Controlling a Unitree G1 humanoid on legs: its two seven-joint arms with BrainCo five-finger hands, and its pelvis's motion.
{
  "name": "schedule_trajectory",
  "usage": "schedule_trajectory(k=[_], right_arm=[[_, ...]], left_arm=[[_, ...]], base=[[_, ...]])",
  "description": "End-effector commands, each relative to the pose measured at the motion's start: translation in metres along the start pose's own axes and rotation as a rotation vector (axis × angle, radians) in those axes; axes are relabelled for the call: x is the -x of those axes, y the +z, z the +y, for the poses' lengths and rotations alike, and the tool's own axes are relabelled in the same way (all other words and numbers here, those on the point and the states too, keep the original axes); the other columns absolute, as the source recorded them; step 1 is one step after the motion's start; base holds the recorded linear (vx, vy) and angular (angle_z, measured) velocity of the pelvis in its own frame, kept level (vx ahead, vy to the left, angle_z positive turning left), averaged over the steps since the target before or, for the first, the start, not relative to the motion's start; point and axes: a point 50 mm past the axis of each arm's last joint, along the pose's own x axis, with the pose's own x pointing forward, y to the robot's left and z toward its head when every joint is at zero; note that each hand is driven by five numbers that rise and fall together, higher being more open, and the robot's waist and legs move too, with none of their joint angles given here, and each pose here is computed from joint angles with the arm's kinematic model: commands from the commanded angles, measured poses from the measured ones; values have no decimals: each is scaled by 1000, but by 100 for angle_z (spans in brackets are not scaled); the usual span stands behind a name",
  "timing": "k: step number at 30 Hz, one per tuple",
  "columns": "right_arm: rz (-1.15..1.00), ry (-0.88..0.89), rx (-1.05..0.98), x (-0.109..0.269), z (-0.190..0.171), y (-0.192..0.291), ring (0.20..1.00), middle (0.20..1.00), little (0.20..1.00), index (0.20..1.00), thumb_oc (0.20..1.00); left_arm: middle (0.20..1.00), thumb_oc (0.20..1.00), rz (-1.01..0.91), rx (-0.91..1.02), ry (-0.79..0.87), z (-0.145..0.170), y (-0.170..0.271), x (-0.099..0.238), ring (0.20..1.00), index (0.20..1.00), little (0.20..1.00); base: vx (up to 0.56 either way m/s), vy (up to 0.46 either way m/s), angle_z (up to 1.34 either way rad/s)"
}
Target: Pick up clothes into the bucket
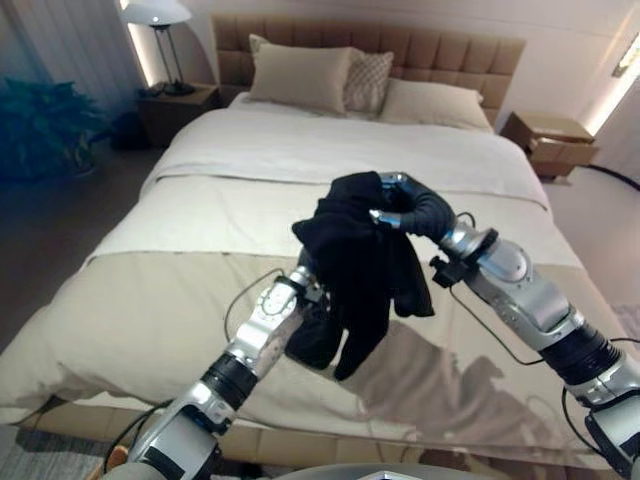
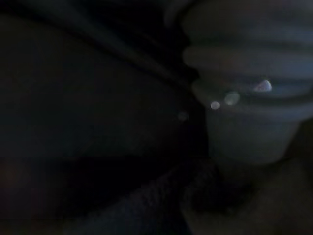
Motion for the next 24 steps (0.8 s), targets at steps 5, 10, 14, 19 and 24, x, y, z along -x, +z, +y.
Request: schedule_trajectory(k=[5, 10, 14, 19, 24], right_arm=[[-286, 26, -44, -26, 1, 50, 200, 200, 200, 200, 200], [-298, -32, -68, -17, -6, 47, 200, 200, 200, 200, 200], [-302, -167, -109, 5, -21, 37, 200, 200, 200, 200, 200], [-274, -315, -158, 29, -32, 18, 470, 470, 470, 470, 470], [-232, -382, -182, 41, -34, 3, 1000, 1000, 1000, 1000, 1000]], left_arm=[[200, 200, -26, 105, 10, 5, 1, -9, 200, 200, 200], [200, 200, -42, 112, 53, 17, 1, 4, 200, 200, 200], [200, 200, -87, 79, 127, 40, 9, 35, 200, 200, 200], [200, 200, -170, 44, 243, 68, 26, 73, 200, 200, 200], [200, 200, -266, 43, 368, 87, 41, 102, 200, 200, 200]], base=[[8, -7, -4], [0, 0, 0], [0, -3, 1], [2, -26, 8], [2, -17, 11]])
